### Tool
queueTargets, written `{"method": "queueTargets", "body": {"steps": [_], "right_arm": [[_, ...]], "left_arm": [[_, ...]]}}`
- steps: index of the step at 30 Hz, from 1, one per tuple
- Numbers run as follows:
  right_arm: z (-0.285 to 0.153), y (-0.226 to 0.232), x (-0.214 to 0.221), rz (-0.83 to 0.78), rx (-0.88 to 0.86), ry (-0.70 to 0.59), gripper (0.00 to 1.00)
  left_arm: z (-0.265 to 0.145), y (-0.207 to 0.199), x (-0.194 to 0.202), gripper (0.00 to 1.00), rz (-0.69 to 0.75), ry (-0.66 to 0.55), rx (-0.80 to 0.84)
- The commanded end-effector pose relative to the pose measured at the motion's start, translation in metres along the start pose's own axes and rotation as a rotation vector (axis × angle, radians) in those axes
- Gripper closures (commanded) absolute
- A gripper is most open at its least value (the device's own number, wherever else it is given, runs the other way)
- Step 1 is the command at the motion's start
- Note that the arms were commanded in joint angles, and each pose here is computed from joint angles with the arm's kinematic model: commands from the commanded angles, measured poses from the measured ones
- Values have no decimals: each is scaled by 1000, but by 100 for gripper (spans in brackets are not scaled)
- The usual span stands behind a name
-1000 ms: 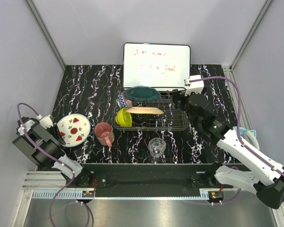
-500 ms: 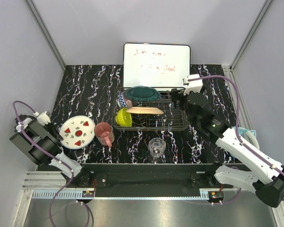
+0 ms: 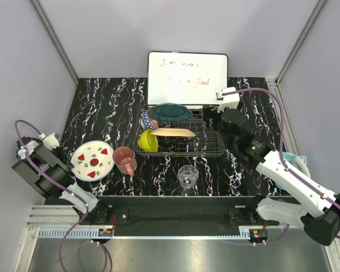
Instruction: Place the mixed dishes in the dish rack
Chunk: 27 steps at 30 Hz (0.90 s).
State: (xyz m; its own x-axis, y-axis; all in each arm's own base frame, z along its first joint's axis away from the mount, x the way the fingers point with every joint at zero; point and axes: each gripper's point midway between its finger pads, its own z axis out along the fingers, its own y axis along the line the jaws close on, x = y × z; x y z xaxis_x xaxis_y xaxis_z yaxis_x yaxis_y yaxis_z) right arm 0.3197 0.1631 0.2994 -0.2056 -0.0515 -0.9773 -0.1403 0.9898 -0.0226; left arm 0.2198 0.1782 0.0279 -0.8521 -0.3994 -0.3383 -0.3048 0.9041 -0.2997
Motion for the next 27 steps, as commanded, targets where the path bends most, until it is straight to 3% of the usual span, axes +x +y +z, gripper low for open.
{"method": "queueTargets", "body": {"steps": [1,11,27], "right_arm": [[-2,8,-29,61,-40,-61,10],[-8,13,-29,111,-88,-85,11],[-26,6,-33,145,-117,-120,11]], "left_arm": [[-52,13,-19,100,121,-101,-175],[-145,-50,-27,100,253,-335,-220],[-217,-113,-56,100,378,-478,-233]]}}
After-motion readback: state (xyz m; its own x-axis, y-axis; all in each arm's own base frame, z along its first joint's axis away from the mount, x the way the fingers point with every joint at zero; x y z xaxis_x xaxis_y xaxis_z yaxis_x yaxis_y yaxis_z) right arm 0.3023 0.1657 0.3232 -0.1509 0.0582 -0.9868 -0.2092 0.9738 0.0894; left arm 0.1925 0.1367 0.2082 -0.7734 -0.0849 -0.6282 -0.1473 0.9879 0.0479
